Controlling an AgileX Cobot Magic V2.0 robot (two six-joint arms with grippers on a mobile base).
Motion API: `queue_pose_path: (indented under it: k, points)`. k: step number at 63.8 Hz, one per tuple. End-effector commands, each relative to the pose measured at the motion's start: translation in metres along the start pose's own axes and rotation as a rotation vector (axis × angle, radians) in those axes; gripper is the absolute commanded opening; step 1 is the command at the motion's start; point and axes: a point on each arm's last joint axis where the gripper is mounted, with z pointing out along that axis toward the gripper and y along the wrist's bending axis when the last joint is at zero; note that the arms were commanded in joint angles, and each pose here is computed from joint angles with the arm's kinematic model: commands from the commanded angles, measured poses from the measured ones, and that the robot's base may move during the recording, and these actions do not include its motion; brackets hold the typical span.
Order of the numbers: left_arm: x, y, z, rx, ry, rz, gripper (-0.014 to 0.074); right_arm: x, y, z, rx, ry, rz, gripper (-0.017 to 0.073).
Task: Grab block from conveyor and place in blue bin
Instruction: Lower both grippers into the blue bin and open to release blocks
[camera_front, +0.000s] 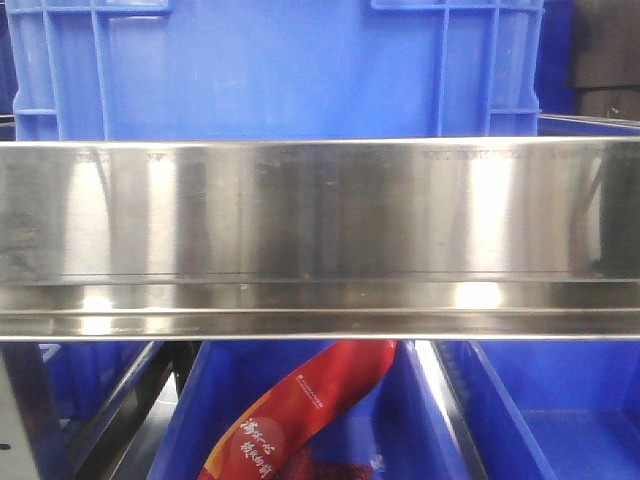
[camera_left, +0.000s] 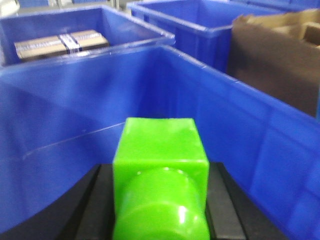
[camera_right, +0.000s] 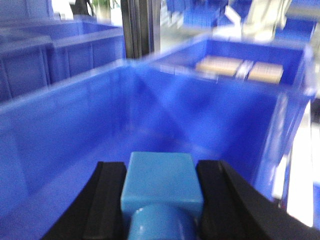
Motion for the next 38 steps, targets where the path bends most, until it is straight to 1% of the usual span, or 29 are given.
queue_pose_path:
  k: [1, 11, 14, 16, 18, 20, 21, 24, 25, 27, 30, 32, 34, 38]
  points:
    - [-0.004, -0.002, 0.009, 0.010, -0.030, -0.005, -0.0111, -0.002, 0.001, 0.008, -0.003, 0.007, -0.002, -0.0162]
    - [0.001, -0.002, 0.017, 0.009, -0.012, -0.005, -0.0109, 0.003, 0.000, 0.016, -0.001, 0.027, -0.001, -0.0158]
    - [0.001, -0.002, 0.017, 0.008, -0.010, -0.003, -0.0085, 0.004, 0.000, 0.018, -0.001, 0.030, -0.001, -0.0123]
    - [0.001, -0.002, 0.017, 0.007, -0.008, -0.001, -0.0045, 0.005, 0.000, 0.019, -0.001, 0.031, -0.001, -0.0088]
    - [0.001, -0.002, 0.017, 0.007, -0.008, -0.001, -0.0001, 0.005, 0.000, 0.020, 0.000, 0.029, -0.001, -0.0029]
    - [0.001, -0.002, 0.017, 0.007, -0.008, -0.001, 0.0064, 0.005, 0.000, 0.021, 0.000, 0.025, -0.001, 0.0025]
    - [0.001, -0.002, 0.017, 0.007, -0.008, -0.001, 0.0095, 0.005, 0.000, 0.021, 0.000, 0.025, -0.001, 0.0069]
    - [0.001, -0.002, 0.017, 0.007, -0.008, -0.001, 0.0190, 0.005, 0.000, 0.022, 0.001, 0.019, -0.001, 0.0160]
    - [0.001, -0.002, 0.017, 0.007, -0.008, -0.001, 0.0239, 0.005, 0.000, 0.022, 0.001, 0.017, -0.001, 0.0204]
    - [0.001, -0.002, 0.017, 0.007, -0.006, -0.001, 0.0316, 0.004, 0.000, 0.022, 0.001, 0.012, -0.001, 0.0259]
    - [0.002, -0.002, 0.017, 0.007, 0.005, -0.001, 0.0395, 0.004, 0.000, 0.022, 0.001, 0.007, -0.001, 0.0345]
    - [0.002, -0.002, 0.017, 0.007, 0.010, -0.001, 0.0437, 0.003, 0.000, 0.022, 0.001, 0.004, -0.001, 0.0393]
    - [0.003, -0.002, 0.017, 0.007, 0.012, -0.001, 0.0472, 0.003, 0.000, 0.022, 0.001, 0.004, -0.001, 0.0420]
    - [0.003, -0.002, 0.017, 0.007, 0.012, -0.001, 0.0494, 0.003, 0.000, 0.022, 0.002, 0.002, -0.001, 0.0444]
